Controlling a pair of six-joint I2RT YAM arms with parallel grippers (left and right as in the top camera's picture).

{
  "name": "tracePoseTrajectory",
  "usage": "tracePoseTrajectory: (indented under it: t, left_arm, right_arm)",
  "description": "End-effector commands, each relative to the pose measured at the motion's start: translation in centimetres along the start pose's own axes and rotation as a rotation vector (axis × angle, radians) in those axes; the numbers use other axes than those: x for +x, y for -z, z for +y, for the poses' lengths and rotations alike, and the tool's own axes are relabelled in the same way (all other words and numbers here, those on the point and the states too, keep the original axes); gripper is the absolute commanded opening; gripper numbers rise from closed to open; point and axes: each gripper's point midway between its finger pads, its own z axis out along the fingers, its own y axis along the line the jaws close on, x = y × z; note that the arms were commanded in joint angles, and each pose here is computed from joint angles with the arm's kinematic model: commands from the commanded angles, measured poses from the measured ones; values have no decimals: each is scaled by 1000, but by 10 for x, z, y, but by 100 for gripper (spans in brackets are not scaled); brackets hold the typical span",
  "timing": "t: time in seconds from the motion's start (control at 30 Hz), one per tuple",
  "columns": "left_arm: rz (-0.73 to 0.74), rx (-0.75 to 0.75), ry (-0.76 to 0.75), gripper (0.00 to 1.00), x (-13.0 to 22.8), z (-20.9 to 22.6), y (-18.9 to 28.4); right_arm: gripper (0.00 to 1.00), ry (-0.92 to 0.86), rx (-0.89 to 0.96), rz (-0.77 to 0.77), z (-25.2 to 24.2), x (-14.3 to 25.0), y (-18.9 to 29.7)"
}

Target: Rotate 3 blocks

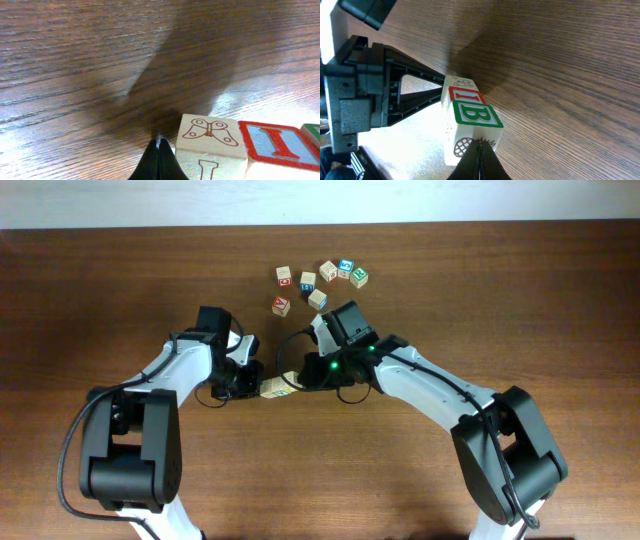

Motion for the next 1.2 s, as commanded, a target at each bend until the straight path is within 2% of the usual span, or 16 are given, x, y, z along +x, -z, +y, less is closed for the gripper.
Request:
tracePoseTrajectory:
  t: [0.0,0.97,1.17]
  left_arm:
    - [36,173,-18,0,8,-37,-4]
    - [34,169,-19,0,7,-36,-4]
    - [28,159,-21,0,6,-34,-5]
  right_arm:
    - [4,54,-88,52,36,18,-9]
    - [4,57,-58,36,37,18,-14]
    - [4,3,-1,48,16,18,-9]
